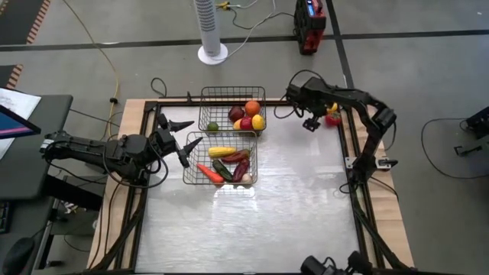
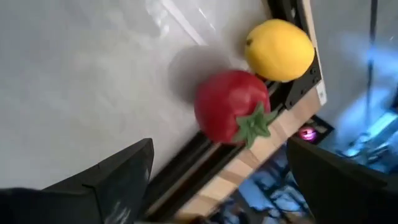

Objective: Sort produce into baskets
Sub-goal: Put the tomato into the top wire basket, then put the lemon into the top wire basket

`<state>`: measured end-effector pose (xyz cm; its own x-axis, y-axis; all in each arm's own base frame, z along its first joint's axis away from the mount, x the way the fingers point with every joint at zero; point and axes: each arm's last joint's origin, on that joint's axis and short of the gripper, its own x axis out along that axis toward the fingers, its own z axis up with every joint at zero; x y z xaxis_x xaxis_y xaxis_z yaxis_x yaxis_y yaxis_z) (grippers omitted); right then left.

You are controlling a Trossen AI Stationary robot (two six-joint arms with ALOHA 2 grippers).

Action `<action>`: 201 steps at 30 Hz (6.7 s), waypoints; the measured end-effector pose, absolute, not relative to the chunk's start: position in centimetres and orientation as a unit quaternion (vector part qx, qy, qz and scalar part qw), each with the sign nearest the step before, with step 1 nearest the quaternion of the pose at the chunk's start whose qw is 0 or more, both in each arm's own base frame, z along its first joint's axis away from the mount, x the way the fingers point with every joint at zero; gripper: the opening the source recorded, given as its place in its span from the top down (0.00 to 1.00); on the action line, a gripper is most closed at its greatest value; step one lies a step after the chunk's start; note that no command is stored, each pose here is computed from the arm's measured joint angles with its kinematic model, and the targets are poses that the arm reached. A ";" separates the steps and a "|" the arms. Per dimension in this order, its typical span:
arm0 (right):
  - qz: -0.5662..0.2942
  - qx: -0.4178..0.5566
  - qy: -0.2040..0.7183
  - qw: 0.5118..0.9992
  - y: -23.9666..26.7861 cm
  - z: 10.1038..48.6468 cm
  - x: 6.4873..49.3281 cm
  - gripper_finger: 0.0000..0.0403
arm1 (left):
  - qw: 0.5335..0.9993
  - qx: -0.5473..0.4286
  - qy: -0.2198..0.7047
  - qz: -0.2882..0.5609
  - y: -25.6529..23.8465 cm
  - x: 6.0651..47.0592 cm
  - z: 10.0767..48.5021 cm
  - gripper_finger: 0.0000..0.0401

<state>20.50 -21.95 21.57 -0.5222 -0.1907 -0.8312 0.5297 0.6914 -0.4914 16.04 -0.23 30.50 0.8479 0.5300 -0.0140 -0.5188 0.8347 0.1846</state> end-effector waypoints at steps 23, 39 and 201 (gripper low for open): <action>-0.408 0.221 0.744 0.480 -23.2 17.4 17.4 0.08 | 0.960 0.084 0.036 0.266 -0.5 16.0 30.4 0.30; -0.319 0.134 0.760 0.550 -12.0 20.8 23.7 0.08 | 0.959 0.085 0.036 0.266 -0.5 16.0 30.4 0.30; -0.525 0.259 0.656 0.476 -31.4 17.5 15.6 0.06 | 0.961 0.093 0.039 0.257 -0.5 16.0 30.4 0.30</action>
